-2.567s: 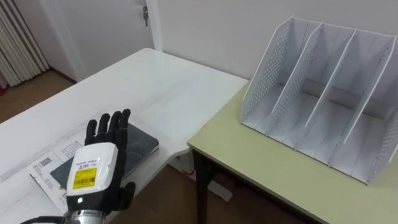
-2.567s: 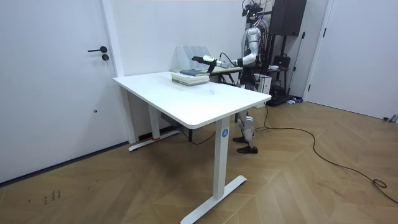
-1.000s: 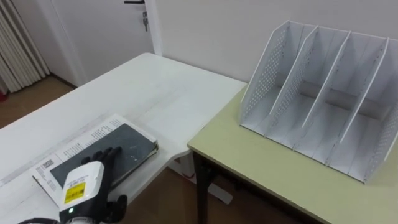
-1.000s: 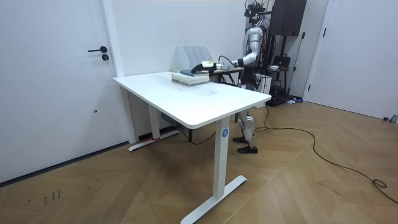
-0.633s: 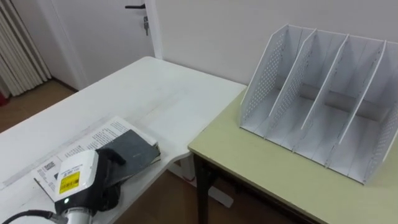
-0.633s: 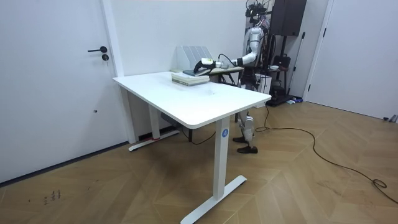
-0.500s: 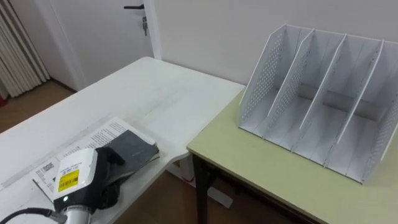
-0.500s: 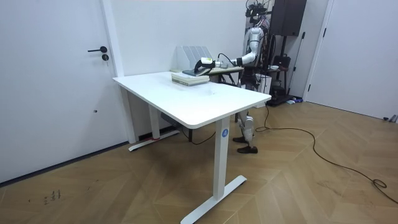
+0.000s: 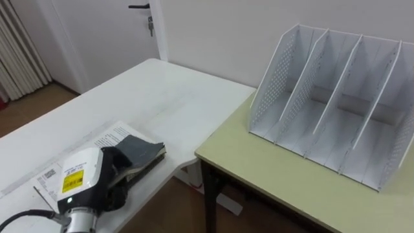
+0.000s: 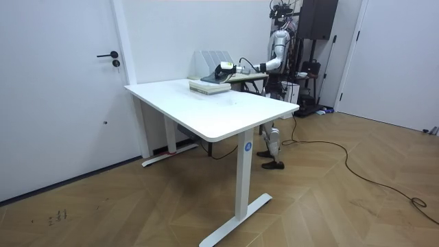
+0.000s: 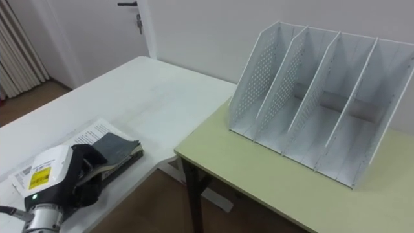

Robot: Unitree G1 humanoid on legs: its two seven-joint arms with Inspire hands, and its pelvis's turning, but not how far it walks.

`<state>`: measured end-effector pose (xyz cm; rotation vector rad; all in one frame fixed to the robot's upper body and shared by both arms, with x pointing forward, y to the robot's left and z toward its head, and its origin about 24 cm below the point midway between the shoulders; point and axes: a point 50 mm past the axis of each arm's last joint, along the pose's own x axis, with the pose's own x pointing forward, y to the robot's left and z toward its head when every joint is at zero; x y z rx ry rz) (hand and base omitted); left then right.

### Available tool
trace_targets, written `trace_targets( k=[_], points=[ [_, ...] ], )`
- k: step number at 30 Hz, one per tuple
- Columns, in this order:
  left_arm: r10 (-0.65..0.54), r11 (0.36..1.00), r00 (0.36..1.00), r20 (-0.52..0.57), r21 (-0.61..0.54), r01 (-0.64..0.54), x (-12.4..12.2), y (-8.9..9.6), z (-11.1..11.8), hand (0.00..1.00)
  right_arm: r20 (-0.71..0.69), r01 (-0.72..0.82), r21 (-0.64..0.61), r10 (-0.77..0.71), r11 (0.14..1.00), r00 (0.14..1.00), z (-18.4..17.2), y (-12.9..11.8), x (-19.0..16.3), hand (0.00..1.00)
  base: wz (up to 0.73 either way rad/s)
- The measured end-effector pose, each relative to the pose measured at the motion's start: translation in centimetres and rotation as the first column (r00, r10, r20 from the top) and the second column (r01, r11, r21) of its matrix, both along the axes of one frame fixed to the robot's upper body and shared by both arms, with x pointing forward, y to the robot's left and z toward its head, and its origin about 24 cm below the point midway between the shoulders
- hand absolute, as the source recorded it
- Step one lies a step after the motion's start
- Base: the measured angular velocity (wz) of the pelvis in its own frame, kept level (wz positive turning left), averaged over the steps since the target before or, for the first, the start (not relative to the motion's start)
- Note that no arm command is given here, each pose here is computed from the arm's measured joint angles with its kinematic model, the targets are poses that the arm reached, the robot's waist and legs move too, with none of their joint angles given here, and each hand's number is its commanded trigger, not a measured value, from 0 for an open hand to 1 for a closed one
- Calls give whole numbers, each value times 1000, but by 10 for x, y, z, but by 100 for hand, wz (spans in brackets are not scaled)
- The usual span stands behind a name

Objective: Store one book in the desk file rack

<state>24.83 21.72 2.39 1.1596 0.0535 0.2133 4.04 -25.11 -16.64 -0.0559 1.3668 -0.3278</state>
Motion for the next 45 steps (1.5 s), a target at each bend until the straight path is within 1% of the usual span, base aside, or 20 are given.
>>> trace_targets(
  k=[4,6,7,9,11,12,15,17,18,20,23,26,27,29,31,32,35,37,41,45],
  points=[
    [-6,984,996,86,-175,21,0,-6,18,100,11,-23,28,22,999,1000,0,3,3,0,-1],
    [-30,959,992,120,-275,63,-2,-11,28,100,40,-87,30,86,996,995,1,6,13,0,2],
    [-40,951,991,126,-299,77,-2,-12,30,100,55,-105,30,103,994,993,1,6,16,0,-4],
    [-66,917,988,143,-381,116,-2,-16,35,100,95,-181,33,177,983,980,3,10,26,0,-8],
    [-95,862,980,174,-477,169,-1,-22,42,100,133,-303,24,297,953,945,6,15,40,0,-2],
    [-104,850,978,183,-493,183,-1,-23,43,100,144,-334,22,328,942,934,7,17,43,0,0],
    [-139,761,967,212,-602,242,-2,-29,50,100,246,-468,7,452,884,857,16,30,69,0,-4],
    [-168,647,963,209,-714,267,-2,-33,48,100,342,-564,-30,539,825,770,29,42,92,0,0],
    [-177,622,963,205,-735,271,-3,-34,47,100,364,-586,-41,558,810,746,32,45,97,0,0],
    [-219,536,957,191,-796,281,-5,-40,43,100,437,-654,-64,610,754,661,44,57,112,0,0],
    [-250,447,946,207,-842,302,-5,-42,44,100,501,-714,-70,644,697,579,56,68,121,0,0],
    [-269,358,932,243,-873,331,-6,-43,46,100,548,-745,-75,651,663,525,65,76,125,0,0],
    [-272,343,929,250,-877,337,-6,-44,47,100,559,-753,-83,656,653,507,68,77,127,0,0],
    [-295,298,916,272,-885,358,-6,-45,48,100,615,-781,-129,668,611,420,86,85,138,0,0],
    [-321,278,907,274,-888,367,-7,-46,48,100,648,-790,-166,669,590,363,98,91,144,0,-6],
    [-332,237,901,279,-900,366,-8,-47,47,100,667,-800,-181,669,572,328,105,94,147,0,-5],
    [-359,151,886,293,-919,365,-11,-49,45,100,715,-820,-198,651,538,255,121,102,153,0,-3],
    [-377,130,879,294,-922,364,-13,-50,43,100,742,-826,-208,635,524,215,131,106,156,0,-6],
    [-400,96,864,305,-924,370,-14,-51,44,100,836,-803,-142,505,579,215,145,108,161,0,-1],
    [-407,81,857,316,-922,378,-14,-51,44,100,886,-770,-131,422,625,192,159,105,166,0,-2]
  ],
)
